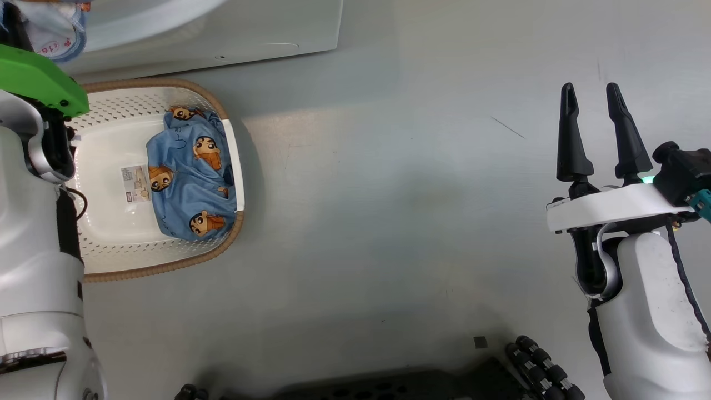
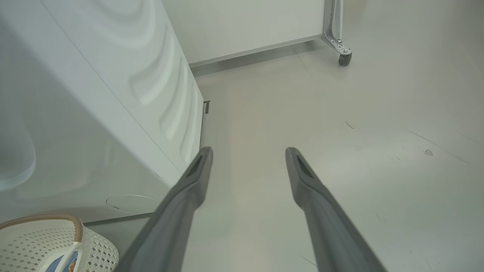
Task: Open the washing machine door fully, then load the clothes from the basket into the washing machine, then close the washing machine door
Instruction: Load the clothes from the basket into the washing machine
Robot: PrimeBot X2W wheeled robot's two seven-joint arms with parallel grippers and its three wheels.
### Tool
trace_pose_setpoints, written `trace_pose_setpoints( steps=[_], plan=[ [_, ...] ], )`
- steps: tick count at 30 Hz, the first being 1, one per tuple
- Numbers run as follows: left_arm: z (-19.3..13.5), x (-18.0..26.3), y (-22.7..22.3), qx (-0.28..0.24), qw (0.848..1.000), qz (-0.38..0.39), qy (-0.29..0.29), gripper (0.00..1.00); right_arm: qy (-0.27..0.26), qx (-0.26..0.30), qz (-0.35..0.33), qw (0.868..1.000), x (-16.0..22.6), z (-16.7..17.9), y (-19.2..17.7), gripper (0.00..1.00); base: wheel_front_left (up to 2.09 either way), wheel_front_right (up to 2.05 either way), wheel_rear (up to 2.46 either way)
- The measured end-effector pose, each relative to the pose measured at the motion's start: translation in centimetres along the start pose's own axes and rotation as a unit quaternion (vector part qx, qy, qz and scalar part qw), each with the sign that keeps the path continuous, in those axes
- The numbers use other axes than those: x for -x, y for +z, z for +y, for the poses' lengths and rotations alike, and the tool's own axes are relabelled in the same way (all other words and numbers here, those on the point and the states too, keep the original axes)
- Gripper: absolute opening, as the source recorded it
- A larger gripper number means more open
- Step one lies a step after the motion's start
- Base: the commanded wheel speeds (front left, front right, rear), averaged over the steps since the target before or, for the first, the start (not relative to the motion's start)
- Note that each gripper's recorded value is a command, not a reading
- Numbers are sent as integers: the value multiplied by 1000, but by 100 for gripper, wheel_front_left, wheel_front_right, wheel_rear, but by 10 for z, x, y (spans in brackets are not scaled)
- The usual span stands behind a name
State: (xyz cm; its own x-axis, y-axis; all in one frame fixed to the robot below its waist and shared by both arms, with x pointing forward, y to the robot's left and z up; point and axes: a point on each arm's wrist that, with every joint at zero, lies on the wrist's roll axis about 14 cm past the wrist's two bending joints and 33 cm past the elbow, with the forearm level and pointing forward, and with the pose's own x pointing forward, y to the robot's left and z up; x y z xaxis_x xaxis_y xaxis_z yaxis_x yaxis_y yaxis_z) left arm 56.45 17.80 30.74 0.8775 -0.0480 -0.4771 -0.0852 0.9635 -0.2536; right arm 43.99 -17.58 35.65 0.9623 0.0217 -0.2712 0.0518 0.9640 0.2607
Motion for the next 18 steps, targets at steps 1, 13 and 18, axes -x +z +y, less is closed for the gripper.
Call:
trace_pose_setpoints(
  steps=[1,13,18],
  plan=[
    [-2,1,4,-1,1000,-9,-4,0,1,0,-1,1000,0,1,0,100,0,0,0],
    [-18,13,59,-4,994,-100,-34,0,21,-5,-8,1000,-2,16,6,100,0,0,0],
    [-31,12,69,-8,993,-105,-53,0,22,-9,-12,1000,0,17,10,100,0,0,0]
  ],
)
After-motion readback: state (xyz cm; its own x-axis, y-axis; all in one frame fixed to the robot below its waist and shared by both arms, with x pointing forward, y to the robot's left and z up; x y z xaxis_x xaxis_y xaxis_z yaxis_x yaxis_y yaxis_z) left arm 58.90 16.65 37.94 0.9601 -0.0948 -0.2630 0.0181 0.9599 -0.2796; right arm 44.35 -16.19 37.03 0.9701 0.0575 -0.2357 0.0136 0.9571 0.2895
